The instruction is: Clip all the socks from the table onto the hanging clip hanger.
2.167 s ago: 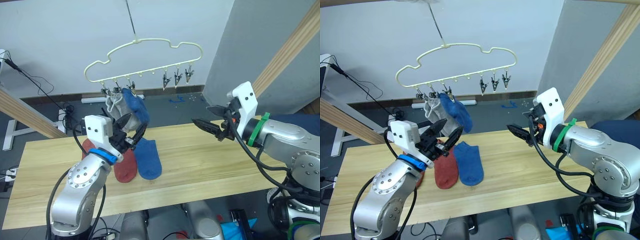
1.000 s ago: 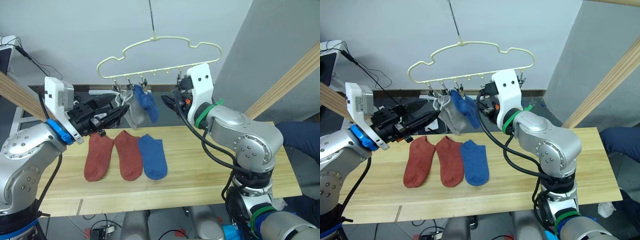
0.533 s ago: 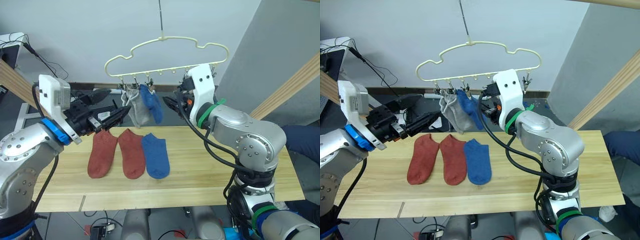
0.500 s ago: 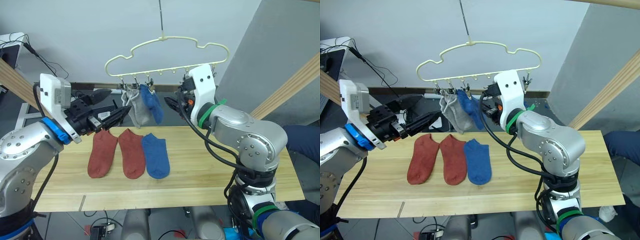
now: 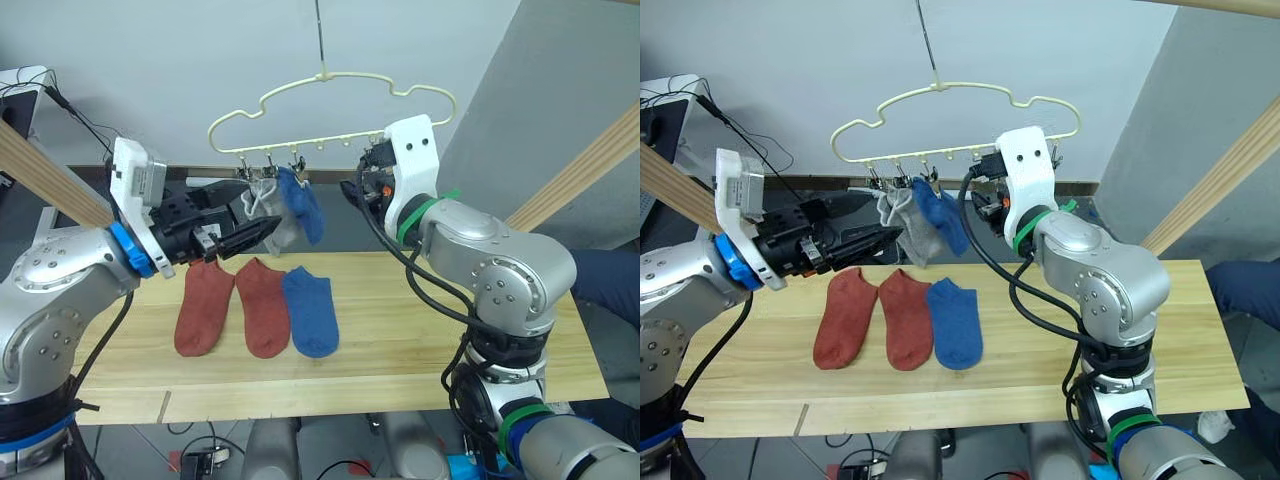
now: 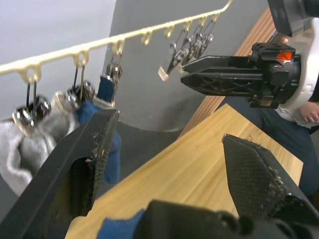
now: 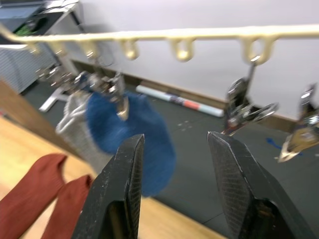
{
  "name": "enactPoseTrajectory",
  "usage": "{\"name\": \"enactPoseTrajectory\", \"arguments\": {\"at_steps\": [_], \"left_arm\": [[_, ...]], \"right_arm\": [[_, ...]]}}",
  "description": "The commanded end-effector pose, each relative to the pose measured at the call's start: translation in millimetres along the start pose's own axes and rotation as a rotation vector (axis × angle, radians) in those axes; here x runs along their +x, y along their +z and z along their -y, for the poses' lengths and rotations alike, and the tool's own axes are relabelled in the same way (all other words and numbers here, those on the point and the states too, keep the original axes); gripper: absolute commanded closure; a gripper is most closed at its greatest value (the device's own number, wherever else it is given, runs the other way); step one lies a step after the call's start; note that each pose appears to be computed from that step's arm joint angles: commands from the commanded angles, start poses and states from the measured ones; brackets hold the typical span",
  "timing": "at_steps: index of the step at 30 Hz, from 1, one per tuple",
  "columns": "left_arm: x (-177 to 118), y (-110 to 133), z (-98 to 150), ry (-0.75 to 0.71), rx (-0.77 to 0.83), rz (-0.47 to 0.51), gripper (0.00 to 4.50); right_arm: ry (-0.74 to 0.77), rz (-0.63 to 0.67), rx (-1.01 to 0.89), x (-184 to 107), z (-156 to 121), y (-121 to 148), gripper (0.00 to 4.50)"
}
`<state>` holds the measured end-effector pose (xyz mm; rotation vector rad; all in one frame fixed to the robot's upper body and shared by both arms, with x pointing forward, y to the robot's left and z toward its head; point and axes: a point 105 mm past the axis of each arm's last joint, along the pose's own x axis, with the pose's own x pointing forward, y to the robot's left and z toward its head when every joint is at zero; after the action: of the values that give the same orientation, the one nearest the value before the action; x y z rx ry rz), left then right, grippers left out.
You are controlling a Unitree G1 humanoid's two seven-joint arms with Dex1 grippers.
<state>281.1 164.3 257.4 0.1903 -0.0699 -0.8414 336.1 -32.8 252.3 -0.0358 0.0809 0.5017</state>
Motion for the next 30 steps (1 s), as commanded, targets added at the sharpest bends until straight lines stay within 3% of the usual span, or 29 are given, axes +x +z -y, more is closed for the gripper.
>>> {"name": "enactPoseTrajectory", "arguments": {"at_steps": [1,15,30], "left_arm": [[1.2,9.1,3.7,-0.022,0.03,0.035,0.68],[-4.9,16.7,11.3,-0.186,-0.015,0.08,0.68],[-5.4,15.3,9.4,-0.194,0.011,0.092,0.68]], "right_arm": [[-0.035,0.052,-0.013,0.0,0.9,11.5,2.41],[-0.089,0.021,0.047,-0.8,-6.5,1.5,2.41],[-0.142,0.091,0.06,4.4,-11.3,7.5,2.41]]}}
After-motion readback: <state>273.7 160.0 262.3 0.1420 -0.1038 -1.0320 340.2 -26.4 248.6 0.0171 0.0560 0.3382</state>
